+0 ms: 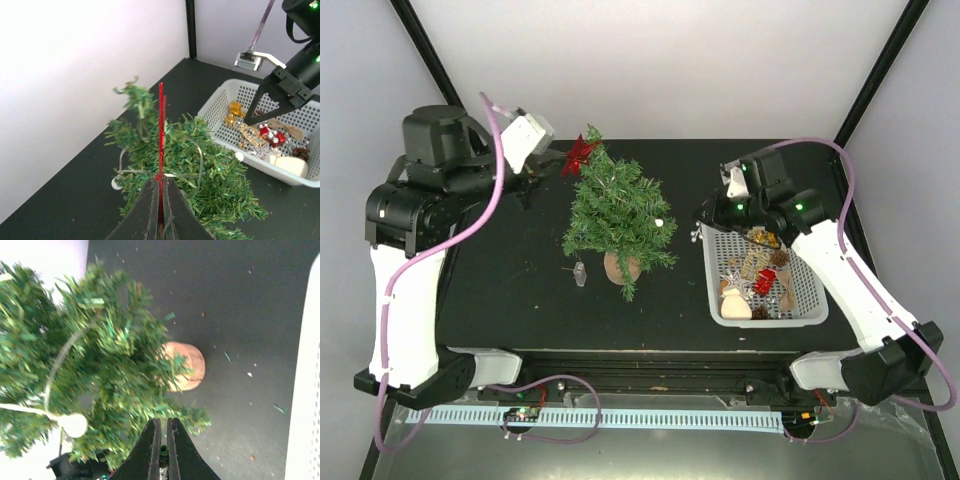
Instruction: Decorate the small christmas tree
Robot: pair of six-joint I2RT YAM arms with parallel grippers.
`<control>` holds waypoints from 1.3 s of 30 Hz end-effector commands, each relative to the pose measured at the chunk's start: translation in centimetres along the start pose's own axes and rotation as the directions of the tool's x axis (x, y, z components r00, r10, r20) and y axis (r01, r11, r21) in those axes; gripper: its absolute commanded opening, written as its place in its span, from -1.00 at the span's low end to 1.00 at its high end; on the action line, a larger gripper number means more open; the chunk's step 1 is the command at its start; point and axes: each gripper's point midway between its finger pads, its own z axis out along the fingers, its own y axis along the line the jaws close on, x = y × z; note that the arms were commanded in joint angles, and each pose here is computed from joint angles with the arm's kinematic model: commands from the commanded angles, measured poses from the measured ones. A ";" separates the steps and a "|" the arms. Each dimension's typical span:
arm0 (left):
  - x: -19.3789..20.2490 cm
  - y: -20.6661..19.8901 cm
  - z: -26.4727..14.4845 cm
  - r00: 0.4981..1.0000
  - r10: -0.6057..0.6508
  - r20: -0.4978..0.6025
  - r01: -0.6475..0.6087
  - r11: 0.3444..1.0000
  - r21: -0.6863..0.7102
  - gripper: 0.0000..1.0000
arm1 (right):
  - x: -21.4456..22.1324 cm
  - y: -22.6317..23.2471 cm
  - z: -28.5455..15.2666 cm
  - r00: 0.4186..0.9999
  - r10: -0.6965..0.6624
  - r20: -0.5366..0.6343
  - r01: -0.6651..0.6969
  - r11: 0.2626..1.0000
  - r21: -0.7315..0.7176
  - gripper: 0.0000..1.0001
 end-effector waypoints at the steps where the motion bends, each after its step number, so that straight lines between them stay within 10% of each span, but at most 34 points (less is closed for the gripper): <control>1: -0.7 -0.4 -2.4 0.993 -0.079 0.083 0.076 0.996 0.041 -0.97 | -3.3 2.0 0.5 0.997 0.024 0.078 -0.022 0.999 -0.028 -0.94; 39: 1.9 2.2 -4.6 0.966 -0.230 0.118 0.234 0.972 -0.023 -0.97 | -1.5 4.8 8.4 1.000 -0.004 -0.018 0.005 0.998 0.058 -0.92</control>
